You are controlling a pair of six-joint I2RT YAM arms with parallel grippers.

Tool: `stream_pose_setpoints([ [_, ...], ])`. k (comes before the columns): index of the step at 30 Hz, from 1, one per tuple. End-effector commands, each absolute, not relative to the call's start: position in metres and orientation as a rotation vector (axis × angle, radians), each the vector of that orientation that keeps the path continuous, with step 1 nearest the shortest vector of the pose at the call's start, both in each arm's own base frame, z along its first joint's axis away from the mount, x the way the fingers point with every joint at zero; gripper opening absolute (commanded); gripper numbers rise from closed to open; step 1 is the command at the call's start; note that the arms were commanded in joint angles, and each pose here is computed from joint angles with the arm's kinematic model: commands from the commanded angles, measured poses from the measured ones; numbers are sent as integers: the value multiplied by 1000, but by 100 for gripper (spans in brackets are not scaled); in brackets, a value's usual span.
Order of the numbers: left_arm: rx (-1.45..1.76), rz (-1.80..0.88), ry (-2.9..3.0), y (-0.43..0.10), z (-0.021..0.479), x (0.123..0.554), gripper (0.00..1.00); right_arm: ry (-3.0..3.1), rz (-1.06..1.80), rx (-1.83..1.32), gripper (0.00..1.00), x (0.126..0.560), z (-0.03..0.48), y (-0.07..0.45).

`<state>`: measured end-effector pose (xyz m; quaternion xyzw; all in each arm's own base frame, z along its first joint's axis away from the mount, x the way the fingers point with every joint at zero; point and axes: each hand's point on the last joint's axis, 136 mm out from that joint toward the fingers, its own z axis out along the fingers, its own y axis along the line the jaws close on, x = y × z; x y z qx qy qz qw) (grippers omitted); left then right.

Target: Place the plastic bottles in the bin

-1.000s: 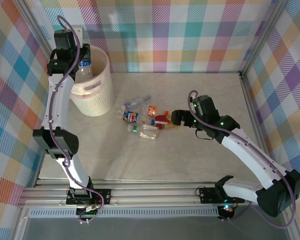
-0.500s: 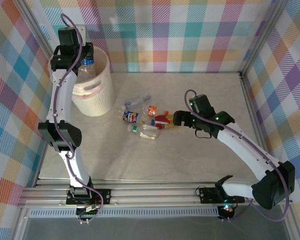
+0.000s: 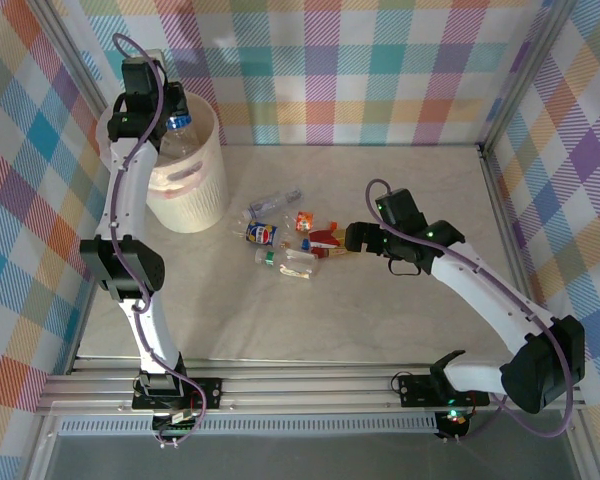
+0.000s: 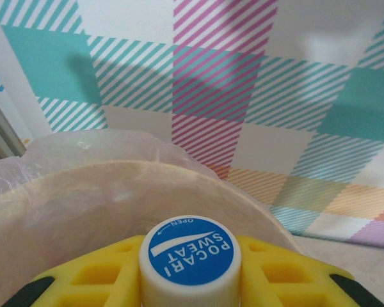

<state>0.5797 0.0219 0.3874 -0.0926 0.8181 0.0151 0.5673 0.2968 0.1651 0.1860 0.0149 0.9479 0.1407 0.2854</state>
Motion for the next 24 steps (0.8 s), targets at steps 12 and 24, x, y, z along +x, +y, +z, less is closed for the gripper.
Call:
stream_pose_setpoints([
  [12,-491,-92,1955,47,341,580,57,2555,408,32,100,306,182,174],
  [24,-553,75,1908,76,368,550,84,2587,398,14,100,316,171,176],
])
